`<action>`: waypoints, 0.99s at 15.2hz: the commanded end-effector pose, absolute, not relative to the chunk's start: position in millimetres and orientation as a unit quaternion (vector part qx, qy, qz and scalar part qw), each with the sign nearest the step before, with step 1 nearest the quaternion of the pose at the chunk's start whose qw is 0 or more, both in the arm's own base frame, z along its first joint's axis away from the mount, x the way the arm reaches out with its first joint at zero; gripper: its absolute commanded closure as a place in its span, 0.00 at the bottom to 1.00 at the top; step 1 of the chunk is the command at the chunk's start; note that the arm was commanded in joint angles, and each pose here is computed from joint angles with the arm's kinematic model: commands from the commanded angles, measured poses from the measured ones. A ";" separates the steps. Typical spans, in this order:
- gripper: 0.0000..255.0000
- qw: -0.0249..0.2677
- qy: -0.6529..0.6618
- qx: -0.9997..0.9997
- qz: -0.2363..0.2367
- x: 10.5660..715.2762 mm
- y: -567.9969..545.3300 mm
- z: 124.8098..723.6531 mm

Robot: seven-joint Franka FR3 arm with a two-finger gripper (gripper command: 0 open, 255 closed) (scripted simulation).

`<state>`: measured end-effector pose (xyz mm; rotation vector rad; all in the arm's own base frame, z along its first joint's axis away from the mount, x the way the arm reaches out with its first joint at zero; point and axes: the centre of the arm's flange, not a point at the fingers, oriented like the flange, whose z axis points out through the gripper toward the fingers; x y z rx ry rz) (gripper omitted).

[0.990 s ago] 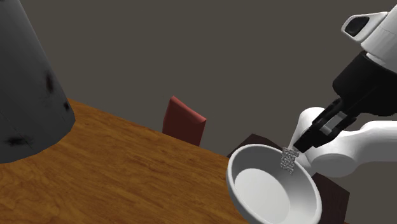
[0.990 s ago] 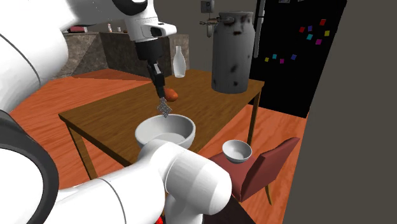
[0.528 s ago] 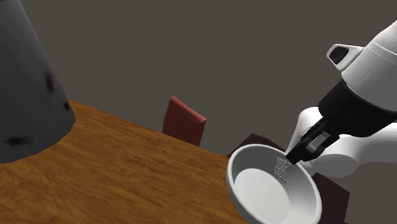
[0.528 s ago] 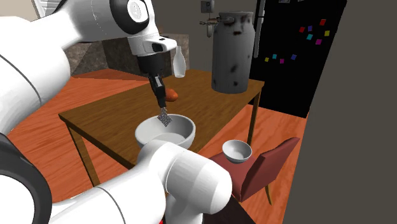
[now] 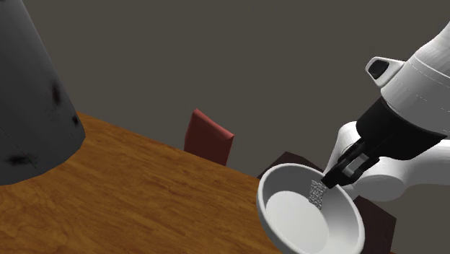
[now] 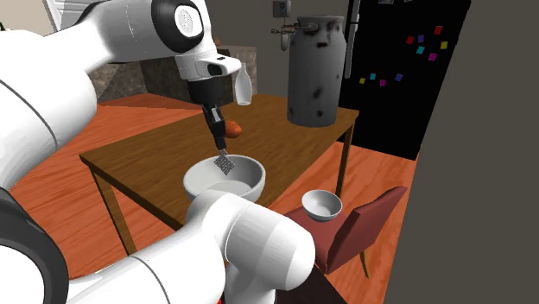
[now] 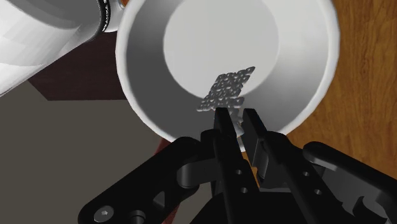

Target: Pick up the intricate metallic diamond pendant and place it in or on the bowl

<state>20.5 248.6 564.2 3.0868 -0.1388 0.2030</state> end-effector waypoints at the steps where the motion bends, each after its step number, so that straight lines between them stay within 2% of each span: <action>1: 0.00 0.023 -0.045 0.997 0.066 20.5 248.6 564.3; 6: 0.00 0.023 -0.045 0.997 0.066 20.5 248.6 564.3; 10: 0.00 0.022 -0.045 0.997 0.066 14.1 251.1 613.7; 15: 0.00 0.022 -0.045 0.997 0.066 14.1 251.1 613.7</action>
